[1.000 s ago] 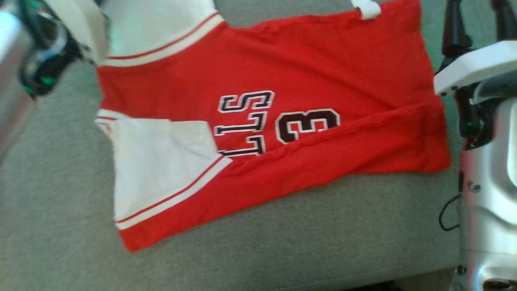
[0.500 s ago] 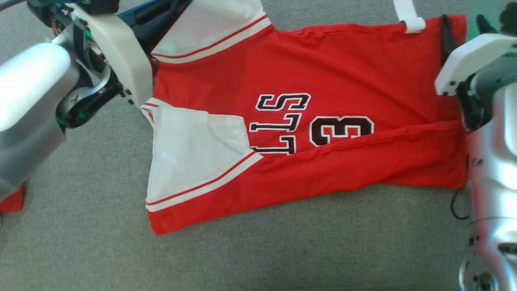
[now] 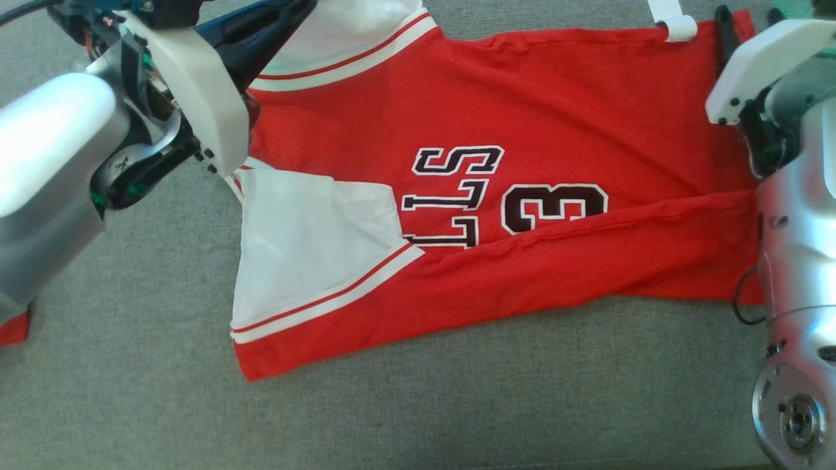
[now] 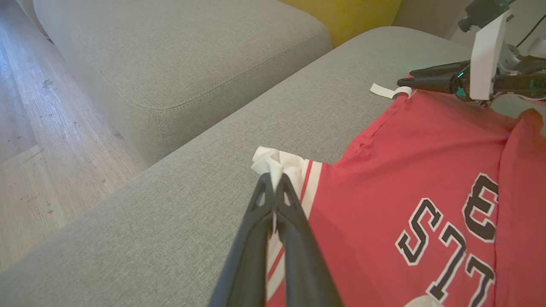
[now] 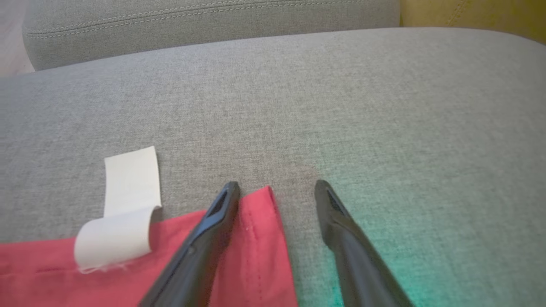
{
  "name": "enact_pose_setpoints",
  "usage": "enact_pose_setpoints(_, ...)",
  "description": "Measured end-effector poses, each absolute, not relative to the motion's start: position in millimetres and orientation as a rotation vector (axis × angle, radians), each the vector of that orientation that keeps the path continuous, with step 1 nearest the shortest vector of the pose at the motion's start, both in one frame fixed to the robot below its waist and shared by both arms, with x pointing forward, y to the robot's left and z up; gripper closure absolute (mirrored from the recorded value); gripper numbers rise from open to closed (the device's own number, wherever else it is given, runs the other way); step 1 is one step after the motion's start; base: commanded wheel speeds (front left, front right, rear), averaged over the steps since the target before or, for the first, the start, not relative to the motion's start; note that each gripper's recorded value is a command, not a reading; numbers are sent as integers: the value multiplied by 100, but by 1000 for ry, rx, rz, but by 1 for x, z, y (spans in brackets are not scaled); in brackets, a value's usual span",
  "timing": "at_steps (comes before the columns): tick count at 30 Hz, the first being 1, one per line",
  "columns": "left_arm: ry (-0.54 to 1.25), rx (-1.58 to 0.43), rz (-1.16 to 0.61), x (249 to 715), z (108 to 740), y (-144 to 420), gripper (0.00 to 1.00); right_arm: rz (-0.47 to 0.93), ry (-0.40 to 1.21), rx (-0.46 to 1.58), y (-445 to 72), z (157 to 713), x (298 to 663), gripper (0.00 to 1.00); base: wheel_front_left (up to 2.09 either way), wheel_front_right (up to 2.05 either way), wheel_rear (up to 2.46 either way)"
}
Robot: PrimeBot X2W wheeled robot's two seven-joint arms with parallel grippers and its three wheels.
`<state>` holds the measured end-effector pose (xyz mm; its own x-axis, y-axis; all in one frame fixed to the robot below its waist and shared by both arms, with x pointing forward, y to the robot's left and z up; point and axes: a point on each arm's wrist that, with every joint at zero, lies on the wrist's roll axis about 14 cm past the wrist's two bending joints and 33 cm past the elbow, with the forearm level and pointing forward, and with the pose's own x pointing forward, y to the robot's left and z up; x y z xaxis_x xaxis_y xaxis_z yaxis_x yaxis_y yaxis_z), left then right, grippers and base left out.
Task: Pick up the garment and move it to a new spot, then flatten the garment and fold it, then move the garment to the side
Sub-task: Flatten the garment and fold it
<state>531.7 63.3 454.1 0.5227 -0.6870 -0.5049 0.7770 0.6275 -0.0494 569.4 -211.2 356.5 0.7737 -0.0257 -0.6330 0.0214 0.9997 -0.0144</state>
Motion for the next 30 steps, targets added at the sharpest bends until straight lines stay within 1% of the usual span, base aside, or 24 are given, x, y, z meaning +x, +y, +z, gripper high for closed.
enact_pose_setpoints(5,518,202,-833,540,452,71,100,-3,663,-6,-207,362,571,100,0,0,0)
enact_pose_setpoints(9,483,198,-786,550,458,78,100,-6,587,32,-207,375,575,100,0,0,0)
enact_pose_setpoints(18,360,220,-677,582,469,100,100,-17,444,123,-208,397,589,100,0,0,0)
enact_pose_setpoints(25,232,239,-643,609,489,95,100,-6,333,141,-205,422,609,100,0,0,0)
enact_pose_setpoints(28,175,224,-610,620,502,98,100,-1,317,144,-204,425,610,100,0,0,0)
enact_pose_setpoints(30,167,219,-612,619,504,96,100,5,320,143,-203,426,609,100,0,0,0)
